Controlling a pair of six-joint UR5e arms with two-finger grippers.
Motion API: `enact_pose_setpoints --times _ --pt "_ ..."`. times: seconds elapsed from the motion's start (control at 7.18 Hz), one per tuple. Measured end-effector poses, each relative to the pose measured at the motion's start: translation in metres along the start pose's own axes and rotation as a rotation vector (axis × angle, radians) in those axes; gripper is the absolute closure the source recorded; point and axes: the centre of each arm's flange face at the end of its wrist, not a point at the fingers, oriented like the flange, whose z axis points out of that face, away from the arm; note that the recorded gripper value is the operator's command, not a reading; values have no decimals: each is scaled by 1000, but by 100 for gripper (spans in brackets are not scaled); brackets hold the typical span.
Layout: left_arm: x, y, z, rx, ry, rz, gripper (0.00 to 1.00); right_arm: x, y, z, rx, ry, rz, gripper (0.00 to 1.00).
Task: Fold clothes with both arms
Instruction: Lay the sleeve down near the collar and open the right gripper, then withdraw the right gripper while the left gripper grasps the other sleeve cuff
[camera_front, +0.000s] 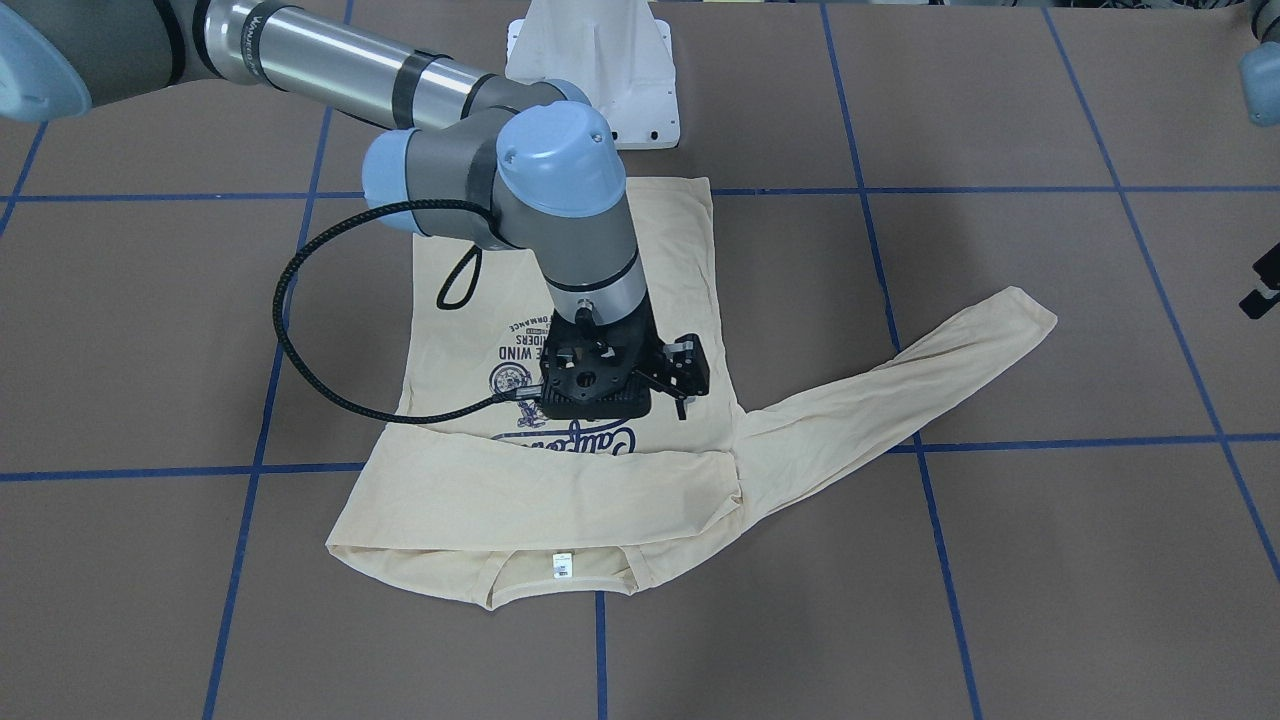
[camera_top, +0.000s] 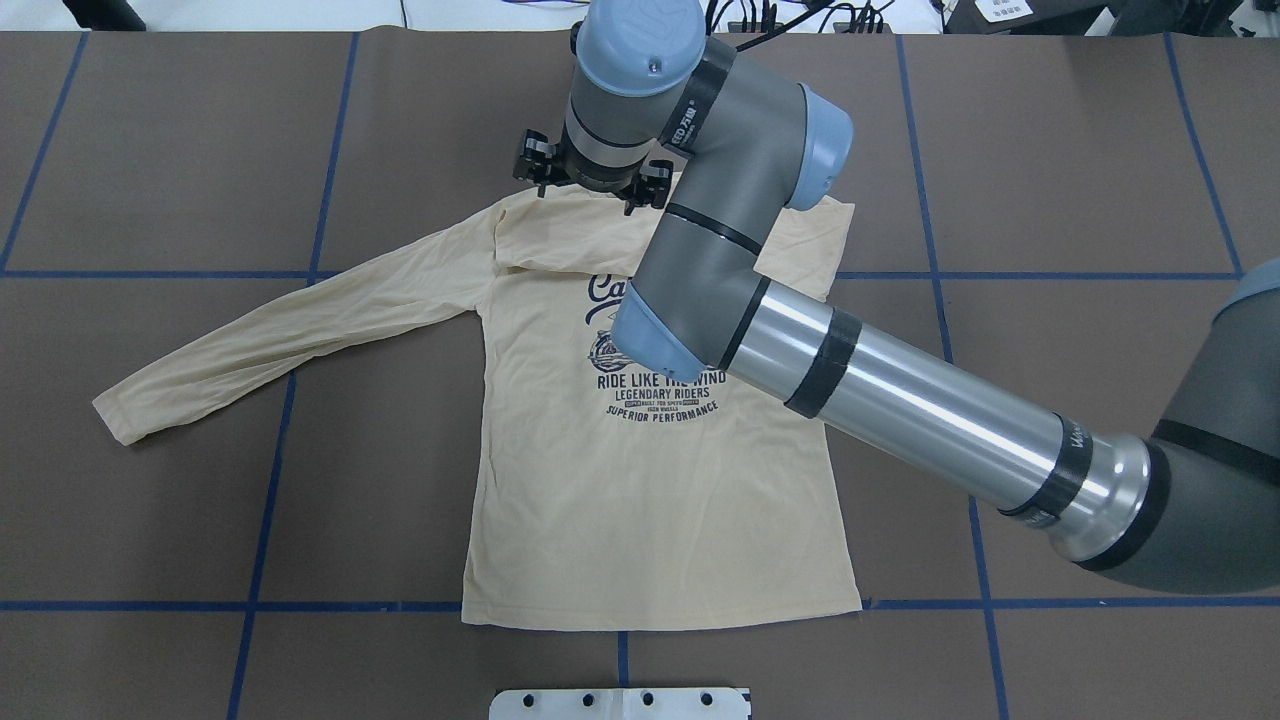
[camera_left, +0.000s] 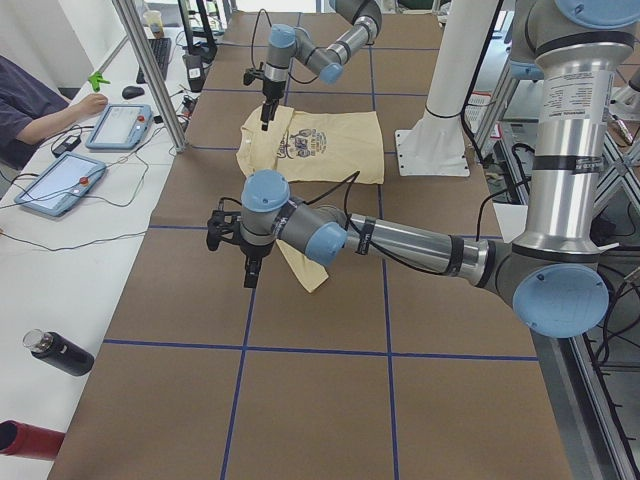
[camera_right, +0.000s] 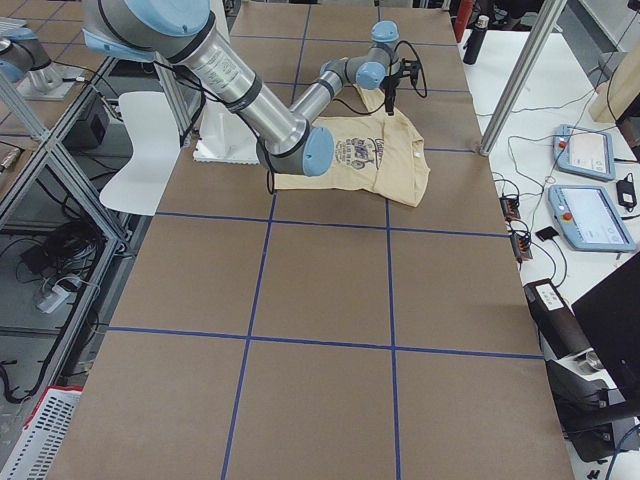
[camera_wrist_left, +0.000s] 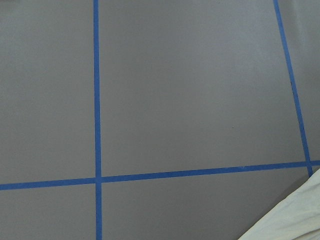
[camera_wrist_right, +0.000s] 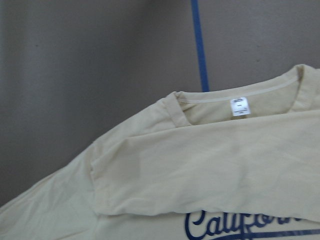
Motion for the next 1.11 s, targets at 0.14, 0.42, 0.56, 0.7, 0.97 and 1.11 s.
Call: enact_pose_setpoints --times 0.14,0.42,0.56,0.7,0.97,1.11 --pt "12 24 22 21 9 -33 1 34 4 -10 -17 38 -30 0" --pt "43 67 70 33 -5 -84 2 102 13 -36 -59 114 -93 0" --pt "57 87 93 28 -24 -96 2 132 15 -54 -88 155 -125 0" --pt "68 107 113 20 -43 -102 2 161 15 -70 -113 186 -156 0" --pt "81 139 147 5 -83 -98 2 204 14 -89 -153 202 -177 0" --pt "82 150 161 -2 -100 -90 2 217 17 -95 -163 196 -176 0"
